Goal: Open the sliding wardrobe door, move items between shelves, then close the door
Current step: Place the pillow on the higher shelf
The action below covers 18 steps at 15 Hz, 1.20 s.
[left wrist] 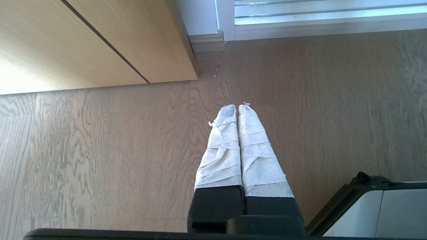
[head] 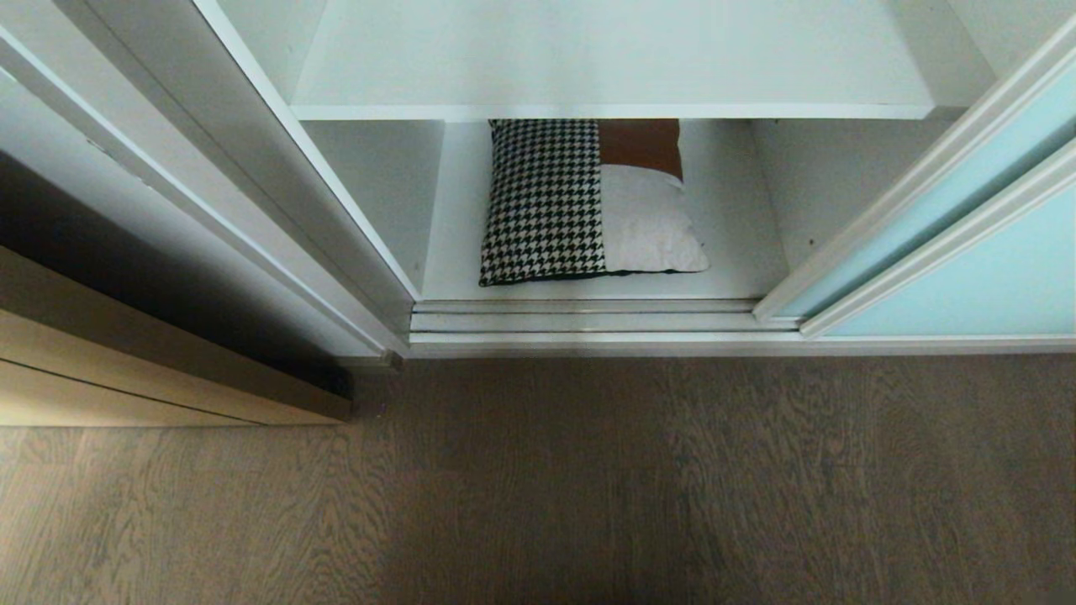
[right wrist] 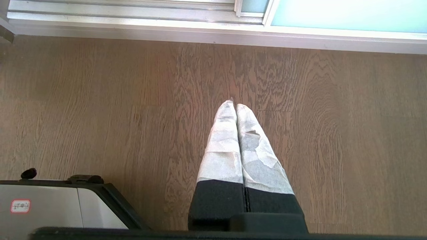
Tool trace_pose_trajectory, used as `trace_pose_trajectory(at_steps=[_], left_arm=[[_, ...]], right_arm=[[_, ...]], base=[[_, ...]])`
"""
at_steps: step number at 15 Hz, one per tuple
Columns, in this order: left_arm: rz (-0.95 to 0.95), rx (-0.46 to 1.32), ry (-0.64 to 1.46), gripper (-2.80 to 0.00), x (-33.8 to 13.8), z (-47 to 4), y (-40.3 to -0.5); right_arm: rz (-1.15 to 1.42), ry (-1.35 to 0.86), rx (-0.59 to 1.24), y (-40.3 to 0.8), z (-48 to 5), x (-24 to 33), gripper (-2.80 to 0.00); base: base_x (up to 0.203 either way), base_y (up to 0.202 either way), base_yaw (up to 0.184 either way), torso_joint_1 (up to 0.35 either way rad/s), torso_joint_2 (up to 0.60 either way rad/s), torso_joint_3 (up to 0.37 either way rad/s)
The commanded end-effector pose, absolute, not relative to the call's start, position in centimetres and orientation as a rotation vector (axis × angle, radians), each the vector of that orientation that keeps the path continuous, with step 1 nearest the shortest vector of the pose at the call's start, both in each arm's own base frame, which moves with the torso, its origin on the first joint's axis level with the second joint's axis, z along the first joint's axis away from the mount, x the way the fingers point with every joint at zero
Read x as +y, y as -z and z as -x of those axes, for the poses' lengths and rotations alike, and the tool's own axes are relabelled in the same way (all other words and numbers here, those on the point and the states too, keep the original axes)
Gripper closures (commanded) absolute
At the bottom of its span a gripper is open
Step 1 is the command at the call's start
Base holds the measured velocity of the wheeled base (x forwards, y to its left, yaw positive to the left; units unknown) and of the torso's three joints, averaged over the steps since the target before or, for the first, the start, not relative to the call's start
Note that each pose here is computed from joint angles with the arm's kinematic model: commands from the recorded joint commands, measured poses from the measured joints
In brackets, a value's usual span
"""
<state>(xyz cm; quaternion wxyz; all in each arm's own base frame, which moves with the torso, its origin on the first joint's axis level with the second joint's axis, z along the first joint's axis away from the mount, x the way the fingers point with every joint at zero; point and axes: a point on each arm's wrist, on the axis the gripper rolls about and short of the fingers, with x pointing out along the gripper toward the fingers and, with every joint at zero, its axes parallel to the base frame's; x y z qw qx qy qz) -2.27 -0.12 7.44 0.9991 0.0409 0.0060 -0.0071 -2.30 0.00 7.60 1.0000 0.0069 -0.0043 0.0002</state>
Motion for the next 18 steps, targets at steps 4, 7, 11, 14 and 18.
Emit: trace_pose_trajectory(at_steps=[4, 7, 11, 14, 18], left_arm=[[-0.082, 0.015, 0.014, 0.0, -0.12, 2.25, -7.4], [-0.082, 0.015, 0.014, 0.0, -0.12, 2.25, -7.4], [-0.081, 0.015, 0.014, 0.0, -0.12, 2.25, -7.4], [-0.082, 0.016, 0.014, 0.0, -0.12, 2.25, -7.39], [-0.073, 0.013, 0.013, 0.0, -0.12, 2.25, -7.42]], right_arm=[[-0.015, -0.002, -0.004, -7.6, 2.28, 0.0, 0.0], [-0.015, -0.002, -0.003, -7.6, 2.27, 0.0, 0.0], [-0.015, -0.002, -0.005, -7.6, 2.28, 0.0, 0.0], [-0.015, -0.002, -0.003, -7.56, 2.27, 0.0, 0.0], [-0.015, -0.002, -0.004, -7.59, 2.28, 0.0, 0.0]], base=[[0.0, 0.0, 0.0, 0.0, 0.0, 0.0], [0.0, 0.0, 0.0, 0.0, 0.0, 0.0], [0.0, 0.0, 0.0, 0.0, 0.0, 0.0], [0.0, 0.0, 0.0, 0.0, 0.0, 0.0], [0.0, 0.0, 0.0, 0.0, 0.0, 0.0]])
